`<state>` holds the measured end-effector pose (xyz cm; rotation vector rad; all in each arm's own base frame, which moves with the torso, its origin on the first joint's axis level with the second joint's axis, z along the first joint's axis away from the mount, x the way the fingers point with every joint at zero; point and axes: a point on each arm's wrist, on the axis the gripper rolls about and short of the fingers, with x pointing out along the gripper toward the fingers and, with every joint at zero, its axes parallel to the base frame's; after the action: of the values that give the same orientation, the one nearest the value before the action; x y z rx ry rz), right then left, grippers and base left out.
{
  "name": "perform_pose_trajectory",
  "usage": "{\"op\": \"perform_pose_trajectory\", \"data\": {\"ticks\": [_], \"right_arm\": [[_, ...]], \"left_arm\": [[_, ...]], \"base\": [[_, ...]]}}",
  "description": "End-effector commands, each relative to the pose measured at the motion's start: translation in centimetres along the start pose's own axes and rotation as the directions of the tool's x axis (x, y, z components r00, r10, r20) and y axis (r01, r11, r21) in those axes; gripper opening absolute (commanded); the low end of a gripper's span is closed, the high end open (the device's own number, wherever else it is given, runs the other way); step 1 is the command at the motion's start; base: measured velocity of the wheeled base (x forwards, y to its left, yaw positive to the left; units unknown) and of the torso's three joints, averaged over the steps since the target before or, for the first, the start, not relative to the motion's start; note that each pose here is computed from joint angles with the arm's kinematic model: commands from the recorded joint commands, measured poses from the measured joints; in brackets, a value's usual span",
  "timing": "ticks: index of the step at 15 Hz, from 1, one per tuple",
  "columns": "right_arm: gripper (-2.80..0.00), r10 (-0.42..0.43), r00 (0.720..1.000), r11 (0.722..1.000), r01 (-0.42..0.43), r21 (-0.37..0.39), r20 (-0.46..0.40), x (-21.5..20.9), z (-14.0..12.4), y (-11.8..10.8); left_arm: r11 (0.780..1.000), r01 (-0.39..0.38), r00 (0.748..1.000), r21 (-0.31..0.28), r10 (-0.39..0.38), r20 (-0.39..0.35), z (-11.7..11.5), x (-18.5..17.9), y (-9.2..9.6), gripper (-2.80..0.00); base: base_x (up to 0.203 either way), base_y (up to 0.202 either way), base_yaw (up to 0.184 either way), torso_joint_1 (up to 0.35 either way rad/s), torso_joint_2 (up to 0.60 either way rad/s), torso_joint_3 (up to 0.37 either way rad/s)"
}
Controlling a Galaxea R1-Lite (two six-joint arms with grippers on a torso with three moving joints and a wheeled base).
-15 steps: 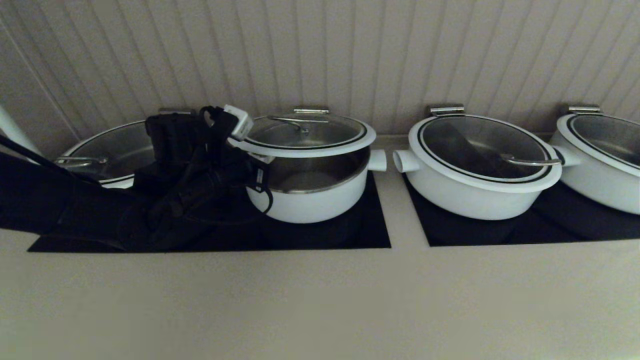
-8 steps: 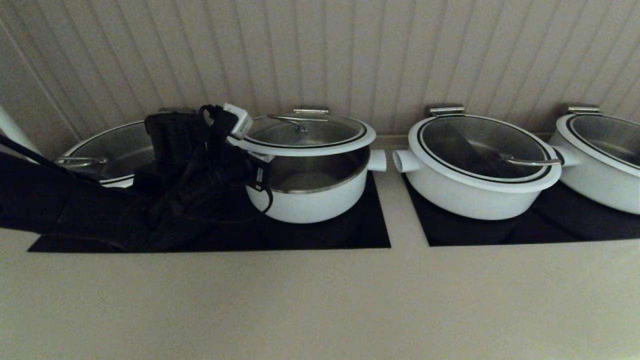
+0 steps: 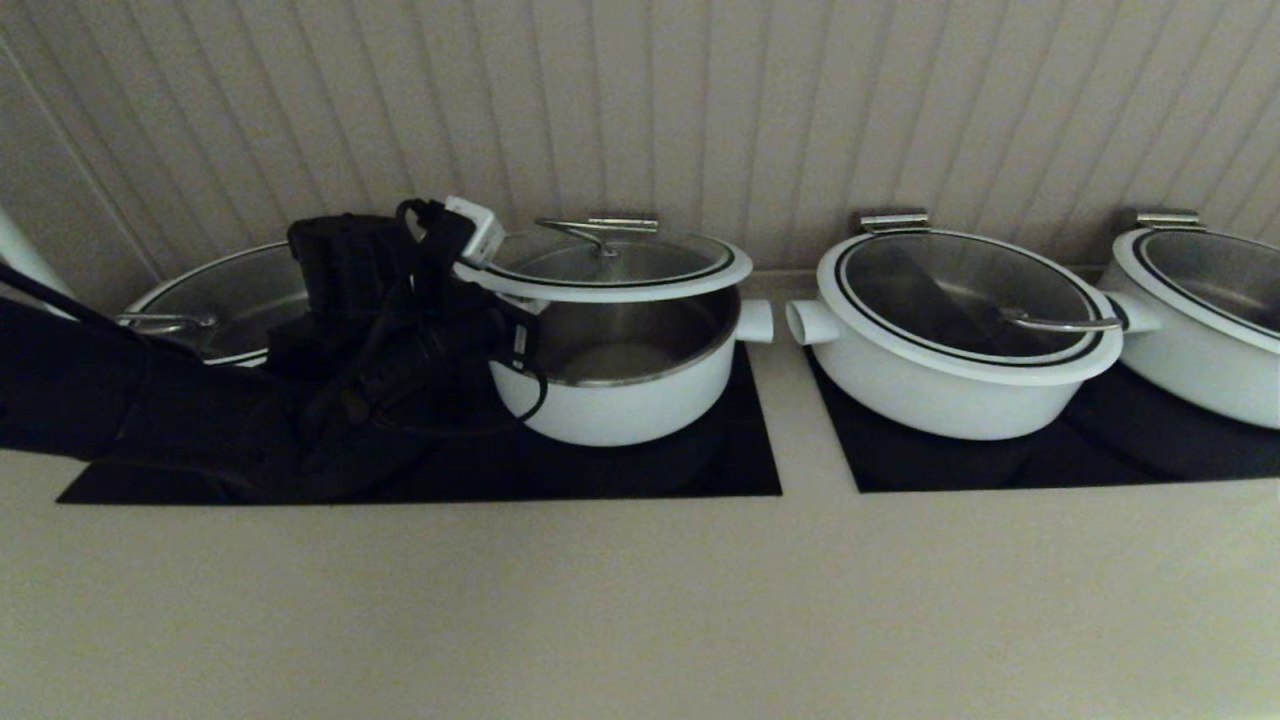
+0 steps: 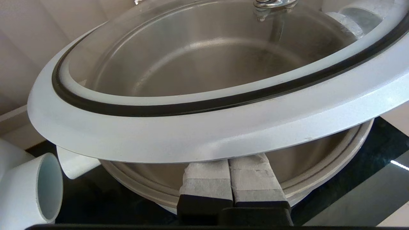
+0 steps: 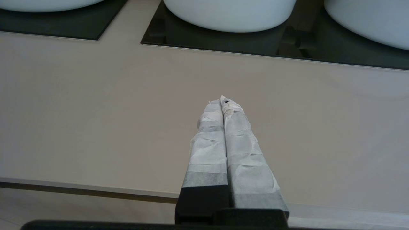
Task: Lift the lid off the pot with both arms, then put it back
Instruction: Open the pot lid completely
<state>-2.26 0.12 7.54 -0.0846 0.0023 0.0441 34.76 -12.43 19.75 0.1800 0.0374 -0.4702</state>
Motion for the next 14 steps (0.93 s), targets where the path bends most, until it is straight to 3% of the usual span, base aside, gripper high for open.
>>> {"op": "perform_pose_trajectory", "data": {"ticks": [1,14], "right_arm": [[-2.80,0.000,1.000,1.000,0.000,-0.001,0.002,0.0,0.0,0.0],[-2.80,0.000,1.000,1.000,0.000,-0.001,0.003,0.0,0.0,0.0]], "left_arm": [[1.000,-0.003,1.000,0.004,0.003,0.017,0.4,0.0,0.1,-2.80],[0.997,-0.072,0.995,0.010,0.071,0.073,2.7,-1.9,0.3,-2.80]], "base": [[0.000,0.000,0.000,0.000,0.00,0.000],[0.000,0.000,0.000,0.000,0.00,0.000]]}}
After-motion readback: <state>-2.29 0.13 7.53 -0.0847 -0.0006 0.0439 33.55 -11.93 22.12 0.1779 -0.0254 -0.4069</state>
